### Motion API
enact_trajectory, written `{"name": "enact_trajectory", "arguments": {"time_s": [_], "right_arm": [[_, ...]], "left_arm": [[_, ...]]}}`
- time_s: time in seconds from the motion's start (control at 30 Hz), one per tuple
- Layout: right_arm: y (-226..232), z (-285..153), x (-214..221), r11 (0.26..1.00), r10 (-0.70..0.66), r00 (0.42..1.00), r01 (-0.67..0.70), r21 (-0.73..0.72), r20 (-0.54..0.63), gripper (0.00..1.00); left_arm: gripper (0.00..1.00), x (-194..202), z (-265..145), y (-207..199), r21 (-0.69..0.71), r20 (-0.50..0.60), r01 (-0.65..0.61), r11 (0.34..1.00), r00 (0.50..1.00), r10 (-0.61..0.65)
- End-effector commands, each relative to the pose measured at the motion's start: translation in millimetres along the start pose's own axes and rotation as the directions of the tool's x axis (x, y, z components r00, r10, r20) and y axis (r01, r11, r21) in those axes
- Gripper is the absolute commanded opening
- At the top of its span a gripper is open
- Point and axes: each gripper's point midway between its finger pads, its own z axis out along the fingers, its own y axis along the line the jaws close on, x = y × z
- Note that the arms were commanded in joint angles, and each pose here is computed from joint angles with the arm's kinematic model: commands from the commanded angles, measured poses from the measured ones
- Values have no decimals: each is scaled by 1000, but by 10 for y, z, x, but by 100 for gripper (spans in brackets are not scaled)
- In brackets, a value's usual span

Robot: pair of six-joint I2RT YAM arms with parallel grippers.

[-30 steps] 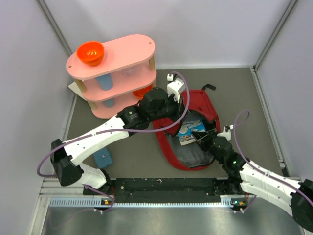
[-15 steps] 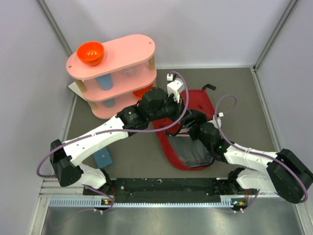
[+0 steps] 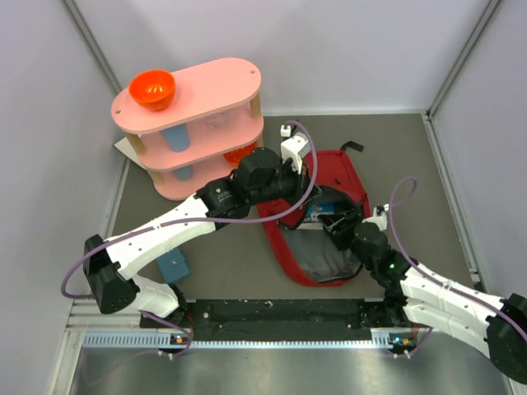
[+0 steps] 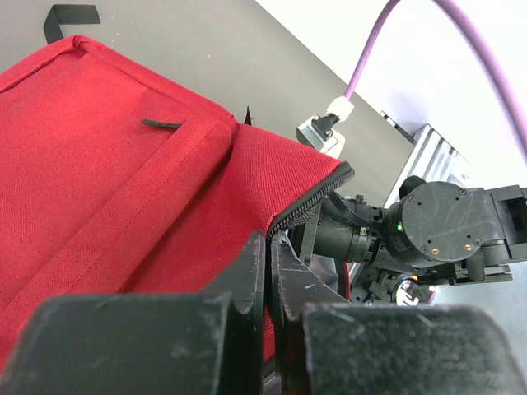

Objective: Pack the student bag
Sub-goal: Place the book in the student bag.

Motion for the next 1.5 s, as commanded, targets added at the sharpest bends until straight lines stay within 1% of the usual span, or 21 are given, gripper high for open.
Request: {"name": "enact_trajectory", "arguments": {"time_s": [0.0, 0.17, 0.2, 0.23, 0.3, 0.33, 0.4, 0.6, 0.7, 0.83, 0.87, 0.9, 0.97, 1.0, 1.1, 1.13, 1.2, 1.23, 1.27, 1.33, 1.47], "right_arm": [[-82, 13, -38, 1000, 18, 999, -18, -11, 28, 50], [-122, 105, 23, 1000, 11, 1000, -11, 14, 12, 45], [-59, 125, 17, 1000, 11, 1000, -11, -3, 16, 38], [-95, 162, 32, 1000, 7, 1000, -8, 10, 17, 19], [-43, 186, 40, 1000, -1, 1000, 2, -20, 17, 13], [136, 195, 19, 995, 1, 1000, 2, -95, 26, 11], [257, 237, 9, 994, -12, 999, 16, -112, 32, 11], [370, 344, -49, 995, -41, 997, 47, -89, 64, 11], [353, 308, -36, 994, -56, 997, 61, -94, 52, 26], [324, 128, -31, 989, -105, 994, 107, -104, 25, 51], [324, 60, -20, 987, -118, 993, 118, -108, 8, 53], [135, -1, 1, 984, -173, 985, 172, -47, -19, 55], [217, -236, -69, 980, -178, 984, 176, -88, -13, 58], [-39, -307, -70, 977, -214, 976, 214, -8, -34, 60], [13, -553, -319, 981, -183, 981, 187, -51, 70, 61], [-104, -603, -389, 977, -211, 973, 213, -10, 93, 62], [-47, -800, -539, 983, -179, 974, 184, -24, 141, 63], [-279, -873, -603, 977, -211, 966, 202, 71, 149, 63], [-184, -995, -692, 982, -186, 966, 182, 41, 179, 63], [-286, -1096, -800, 978, -203, 956, 187, 93, 211, 64], [-69, -1315, -1077, 980, -200, 926, 194, 52, 321, 69]], "left_arm": [[0, -284, -71, -142, 53, 97, -20, 998, 995, 14], [0, -267, -82, -140, 53, 92, -19, 998, 996, 14], [0, -269, -85, -138, 52, 94, -19, 998, 995, 14], [0, -264, -80, -137, 52, 92, -16, 999, 996, 11], [0, -246, -78, -136, 53, 87, -14, 998, 996, 9], [0, -244, -78, -141, 56, 86, -14, 998, 996, 9], [0, -233, -78, -150, 62, 82, -8, 998, 997, 3], [0, -231, -72, -174, 76, 79, -9, 997, 997, 3], [0, -216, -87, -159, 69, 76, -15, 998, 997, 10], [0, -152, -111, -107, 49, 68, -18, 999, 998, 14], [0, -100, -107, -81, 42, 58, -15, 999, 998, 13], [0, -79, -116, -66, 36, 53, -19, 999, 998, 17], [0, -3, -123, -23, 22, 37, -16, 1000, 999, 16], [0, -7, -145, -18, 21, 43, -17, 1000, 999, 16], [0, 83, -156, 17, 16, 40, 1, 1000, 999, -2], [0, 124, -151, 38, 11, 35, 5, 1000, 999, -6], [0, 120, -154, 35, 12, 38, 9, 1000, 999, -10], [0, 114, -155, 34, 13, 36, 8, 1000, 999, -9], [0, 123, -160, 36, 12, 30, 5, 1000, 1000, -5], [0, 157, -163, 34, 17, 17, 0, 1000, 1000, 0], [0, 294, -144, -72, 91, -37, 4, 996, 999, 0]]}}
